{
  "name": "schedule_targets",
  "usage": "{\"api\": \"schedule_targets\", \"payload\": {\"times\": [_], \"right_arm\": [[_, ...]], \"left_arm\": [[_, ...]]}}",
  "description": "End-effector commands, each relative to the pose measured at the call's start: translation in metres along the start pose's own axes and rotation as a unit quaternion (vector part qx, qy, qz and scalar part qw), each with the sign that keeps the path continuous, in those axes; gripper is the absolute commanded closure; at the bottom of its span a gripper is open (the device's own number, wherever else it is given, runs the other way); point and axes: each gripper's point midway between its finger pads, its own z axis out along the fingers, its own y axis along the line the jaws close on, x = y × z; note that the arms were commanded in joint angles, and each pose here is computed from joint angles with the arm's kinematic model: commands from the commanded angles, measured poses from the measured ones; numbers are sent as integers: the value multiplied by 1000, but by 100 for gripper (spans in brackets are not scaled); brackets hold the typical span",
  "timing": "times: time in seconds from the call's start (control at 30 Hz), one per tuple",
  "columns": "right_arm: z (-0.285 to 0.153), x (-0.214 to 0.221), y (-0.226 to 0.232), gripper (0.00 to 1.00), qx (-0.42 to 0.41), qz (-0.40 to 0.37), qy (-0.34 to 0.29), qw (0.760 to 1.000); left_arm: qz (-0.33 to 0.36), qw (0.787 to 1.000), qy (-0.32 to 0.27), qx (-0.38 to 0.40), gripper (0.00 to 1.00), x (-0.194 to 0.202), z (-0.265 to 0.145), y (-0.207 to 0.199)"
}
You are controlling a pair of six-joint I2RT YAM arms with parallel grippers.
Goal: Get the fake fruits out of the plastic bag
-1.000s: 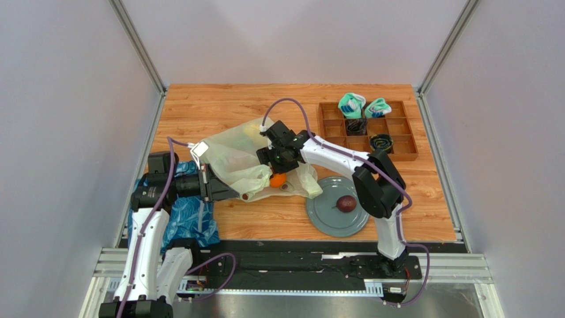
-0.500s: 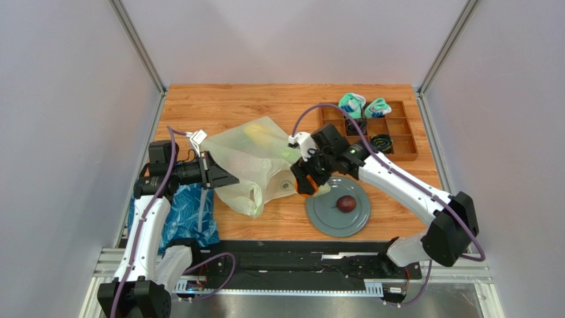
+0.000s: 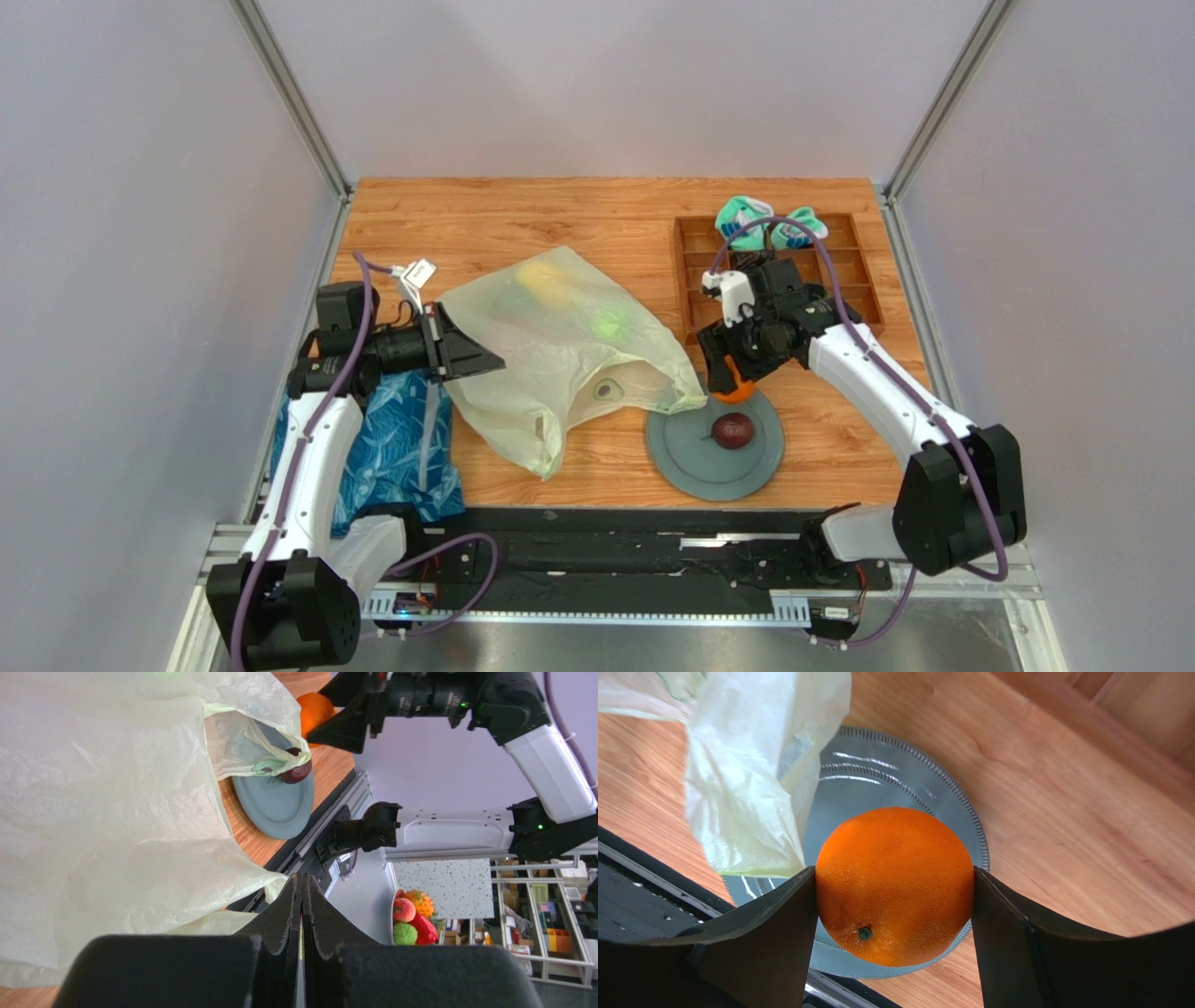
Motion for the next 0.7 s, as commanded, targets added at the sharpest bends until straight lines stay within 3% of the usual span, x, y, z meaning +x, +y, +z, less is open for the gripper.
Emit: {"api": "schedule_targets", "payload": {"times": [0.0, 0.07, 0.13, 0.27, 0.3, 0.4, 0.53, 0.67], "right_arm": [[25, 5, -10, 50, 7, -14, 8, 1000], [32, 8, -15, 47, 13, -14, 16, 1000], [38, 14, -18, 44, 11, -13, 32, 999], [46, 25, -18, 36, 6, -13, 54, 998], [46, 27, -20, 24, 10, -11, 58, 998], [39, 18, -21, 9, 15, -4, 50, 999], [17, -14, -16, 4, -3, -5, 22, 1000], [-13, -70, -4, 4, -28, -1, -51, 998]], "left_arm": [[28, 999, -16, 7, 93, -16, -5, -15], [26, 999, -20, -2, 76, -15, -6, -16], [31, 999, -24, -8, 53, -14, -9, -19], [47, 999, 2, -10, 50, 8, -14, -19], [51, 999, 9, -12, 48, 13, -14, -17], [79, 995, 47, -23, 39, 33, -11, -12], [100, 990, 95, -7, 35, 65, -3, -19], [107, 986, 129, 12, 35, 81, 5, -27]]}}
